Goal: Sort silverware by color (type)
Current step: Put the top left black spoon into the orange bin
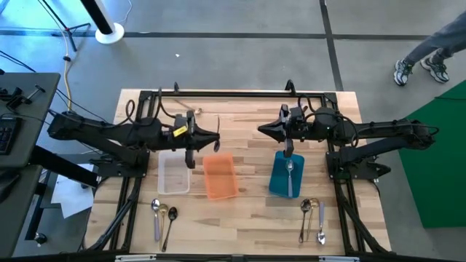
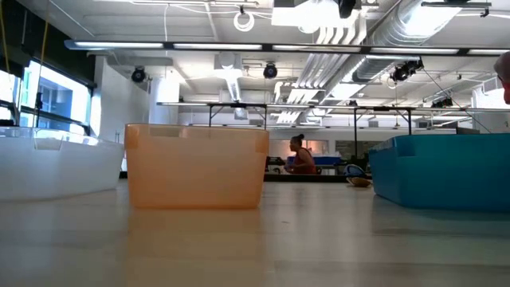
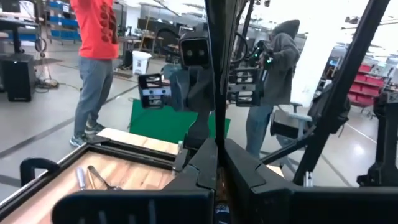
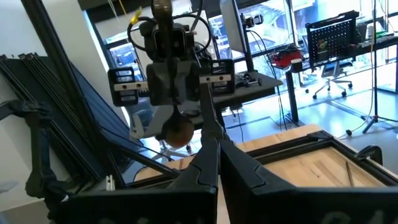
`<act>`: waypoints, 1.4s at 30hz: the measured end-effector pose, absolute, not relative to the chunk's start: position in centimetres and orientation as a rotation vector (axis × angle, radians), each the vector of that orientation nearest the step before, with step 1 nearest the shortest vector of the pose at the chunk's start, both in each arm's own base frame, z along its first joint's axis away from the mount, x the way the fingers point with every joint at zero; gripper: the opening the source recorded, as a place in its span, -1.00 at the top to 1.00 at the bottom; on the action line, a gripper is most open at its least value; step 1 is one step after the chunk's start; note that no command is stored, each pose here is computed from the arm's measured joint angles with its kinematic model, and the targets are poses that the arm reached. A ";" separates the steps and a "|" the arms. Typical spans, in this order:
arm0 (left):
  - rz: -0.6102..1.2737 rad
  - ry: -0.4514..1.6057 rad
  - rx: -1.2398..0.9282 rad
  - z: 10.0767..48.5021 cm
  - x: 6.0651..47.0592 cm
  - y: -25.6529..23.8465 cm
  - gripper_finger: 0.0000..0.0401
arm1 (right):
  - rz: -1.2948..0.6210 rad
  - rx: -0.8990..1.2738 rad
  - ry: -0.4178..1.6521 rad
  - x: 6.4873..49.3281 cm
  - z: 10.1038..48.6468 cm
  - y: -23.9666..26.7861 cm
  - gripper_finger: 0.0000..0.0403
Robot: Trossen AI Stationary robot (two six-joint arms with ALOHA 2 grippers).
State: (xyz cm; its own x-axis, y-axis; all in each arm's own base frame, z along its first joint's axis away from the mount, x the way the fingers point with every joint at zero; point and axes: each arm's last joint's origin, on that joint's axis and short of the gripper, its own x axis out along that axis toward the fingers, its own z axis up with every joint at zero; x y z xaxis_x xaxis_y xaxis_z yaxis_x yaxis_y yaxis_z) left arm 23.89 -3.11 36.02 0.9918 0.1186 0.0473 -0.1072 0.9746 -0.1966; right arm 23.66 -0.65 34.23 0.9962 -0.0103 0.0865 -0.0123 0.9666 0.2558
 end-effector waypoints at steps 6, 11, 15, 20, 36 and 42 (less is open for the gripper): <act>0.124 -0.085 -0.197 36.4 23.2 -3.0 1.00 | 0.001 0.259 -0.087 23.7 34.2 -0.7 1.00; 0.121 -0.172 -0.269 33.8 22.1 -2.8 1.00 | 0.001 0.259 -0.087 23.7 34.2 -0.7 1.00; 0.112 -0.239 -0.310 33.2 21.2 -2.6 1.00 | 0.001 0.254 -0.087 23.7 34.2 -0.7 1.00; 0.110 -0.208 -0.257 32.9 21.3 -2.7 1.00 | 0.000 0.242 -0.087 23.7 34.2 -0.7 1.00; 0.126 -0.190 -0.135 32.8 21.3 -2.6 1.00 | -0.008 0.225 -0.027 25.1 32.9 -0.7 1.00; 0.126 -0.187 -0.134 32.8 21.3 -2.6 1.00 | -0.002 0.276 0.028 27.5 30.7 -0.7 1.00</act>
